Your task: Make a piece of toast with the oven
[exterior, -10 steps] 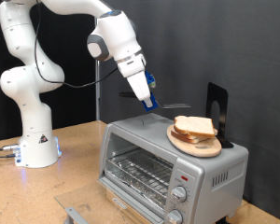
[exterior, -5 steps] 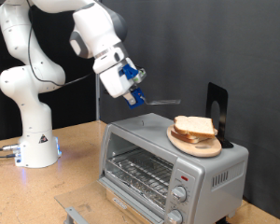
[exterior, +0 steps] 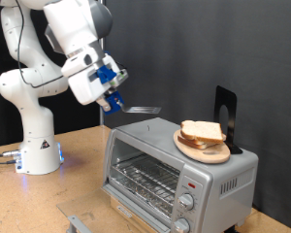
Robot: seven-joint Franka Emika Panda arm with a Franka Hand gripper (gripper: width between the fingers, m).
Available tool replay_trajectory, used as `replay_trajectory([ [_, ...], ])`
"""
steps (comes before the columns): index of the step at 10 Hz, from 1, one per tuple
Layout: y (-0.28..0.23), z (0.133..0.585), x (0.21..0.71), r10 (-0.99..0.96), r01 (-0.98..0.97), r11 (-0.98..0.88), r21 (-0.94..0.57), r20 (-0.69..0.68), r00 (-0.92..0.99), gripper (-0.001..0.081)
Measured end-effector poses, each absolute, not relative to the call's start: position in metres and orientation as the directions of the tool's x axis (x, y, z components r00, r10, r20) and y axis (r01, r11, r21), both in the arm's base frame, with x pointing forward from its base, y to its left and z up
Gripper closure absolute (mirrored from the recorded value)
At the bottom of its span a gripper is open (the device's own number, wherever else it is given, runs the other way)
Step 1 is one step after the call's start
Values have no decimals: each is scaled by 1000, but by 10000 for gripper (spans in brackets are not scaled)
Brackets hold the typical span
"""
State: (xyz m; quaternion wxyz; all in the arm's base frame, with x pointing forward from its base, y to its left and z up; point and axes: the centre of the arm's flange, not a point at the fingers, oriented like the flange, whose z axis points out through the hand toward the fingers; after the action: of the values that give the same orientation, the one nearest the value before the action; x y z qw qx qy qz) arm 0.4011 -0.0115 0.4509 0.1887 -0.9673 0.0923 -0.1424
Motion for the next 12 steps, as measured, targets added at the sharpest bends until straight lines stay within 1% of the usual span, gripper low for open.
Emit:
replay_trajectory([
  [2, -31, 448, 399, -184, -89, -931, -355, 245, 952, 417],
  [4, -33, 446, 398, -166, -73, -934, -350, 243, 956, 417],
  [6, -26, 444, 400, -179, -100, -930, -354, 196, 964, 417],
  [8, -14, 443, 416, -203, -143, -930, -338, 151, 967, 417],
  [12, 6, 434, 450, -214, -163, -936, -311, 138, 967, 417],
])
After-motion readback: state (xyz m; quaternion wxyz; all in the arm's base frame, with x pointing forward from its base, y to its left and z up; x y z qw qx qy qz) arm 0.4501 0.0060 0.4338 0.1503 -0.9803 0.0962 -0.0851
